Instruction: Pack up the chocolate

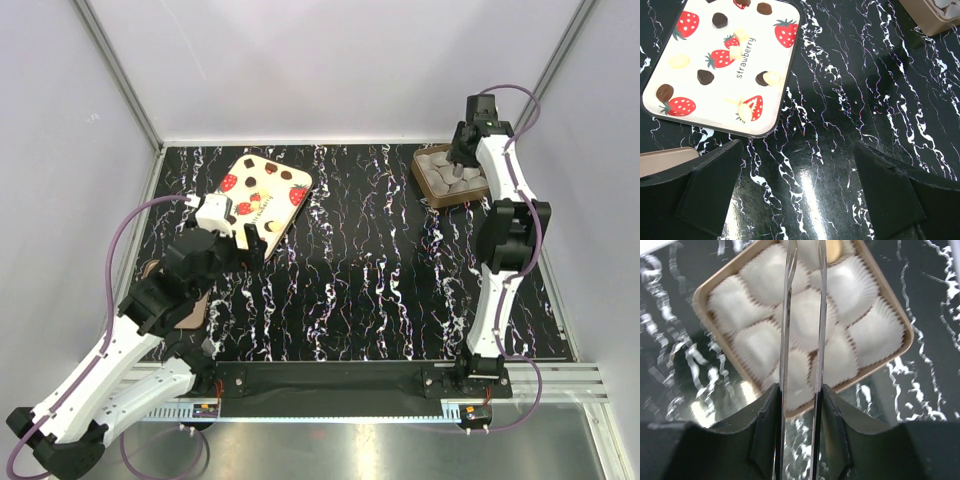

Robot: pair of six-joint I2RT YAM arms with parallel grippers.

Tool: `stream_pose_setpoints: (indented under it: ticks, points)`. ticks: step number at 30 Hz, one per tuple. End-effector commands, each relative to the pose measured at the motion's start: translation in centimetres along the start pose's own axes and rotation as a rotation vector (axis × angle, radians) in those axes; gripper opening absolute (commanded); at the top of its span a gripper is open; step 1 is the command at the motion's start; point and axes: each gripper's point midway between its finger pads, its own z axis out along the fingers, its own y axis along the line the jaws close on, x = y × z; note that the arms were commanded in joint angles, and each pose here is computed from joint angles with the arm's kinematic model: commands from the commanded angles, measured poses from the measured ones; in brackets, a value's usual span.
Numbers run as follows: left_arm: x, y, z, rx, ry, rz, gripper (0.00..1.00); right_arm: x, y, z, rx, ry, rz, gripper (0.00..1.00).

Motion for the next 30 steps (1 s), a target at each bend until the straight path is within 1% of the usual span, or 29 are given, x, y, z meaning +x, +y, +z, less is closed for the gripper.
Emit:
stream_pose_setpoints:
  ticks: [1,3,4,6,7,9,10,11,13,14,17,18,20,21,23,27,30]
  points:
    - [-1.9,0.6,-0.6,-0.023,-0.082,-0.012,0.99,-2.5,5.7,-8.7,-0.182,-0.132,-0.01,0.44]
    - [-2.1,0.8,-1.0,-0.029,-0.099,-0.017,0.99,-1.6,8.2,-10.2,-0.236,-0.143,-0.028,0.44]
    - [-2.3,0.9,-1.1,-0.032,-0.109,-0.021,0.99,-0.3,10.4,-11.5,-0.284,-0.134,-0.057,0.44]
    - [-2.3,1.0,-1.4,-0.03,-0.122,-0.028,0.99,1.3,13.2,-13.1,-0.346,-0.131,-0.072,0.44]
    - [-2.4,1.0,-1.5,-0.028,-0.128,-0.031,0.99,2.8,16.0,-14.3,-0.411,-0.118,-0.108,0.44]
    - [-2.6,1.0,-1.7,-0.027,-0.137,-0.035,0.99,4.4,18.6,-15.4,-0.459,-0.112,-0.123,0.45]
    - [-2.7,1.2,-1.8,-0.032,-0.144,-0.037,0.99,5.4,20.3,-16.5,-0.511,-0.101,-0.142,0.45]
    - [-2.8,1.3,-1.9,-0.035,-0.15,-0.039,0.99,7.2,22.7,-17.8,-0.554,-0.087,-0.174,0.45]
    - [-2.9,1.5,-2.1,-0.041,-0.162,-0.044,0.99,9.4,25.3,-18.9,-0.603,-0.07,-0.214,0.45]
    - [-2.9,1.5,-2.1,-0.045,-0.165,-0.045,0.99,11.2,27.6,-20.3,-0.652,-0.063,-0.246,0.45]
    - [-3.0,1.7,-2.4,-0.048,-0.176,-0.052,0.99,15.0,30.9,-21.3,-0.727,-0.023,-0.312,0.46]
    - [-3.1,1.7,-2.4,-0.049,-0.18,-0.055,0.99,17.2,32.4,-21.7,-0.76,0.006,-0.351,0.46]
    - [-3.1,1.8,-2.5,-0.051,-0.185,-0.057,0.99,19.2,33.8,-22.3,-0.801,0.024,-0.4,0.46]
    - [-3.3,1.9,-2.6,-0.055,-0.189,-0.058,0.99,21.0,34.8,-22.5,-0.821,0.048,-0.434,0.47]
    - [-3.3,1.9,-2.7,-0.056,-0.194,-0.06,0.99,22.5,35.5,-22.7,-0.839,0.064,-0.472,0.47]
    - [-3.5,2.0,-2.8,-0.055,-0.207,-0.063,0.99,25.8,36.6,-23.1,-0.873,0.108,-0.544,0.51]
    - [-3.5,2.0,-2.8,-0.054,-0.206,-0.063,0.99,27.1,36.5,-22.3,-0.842,0.121,-0.579,0.51]
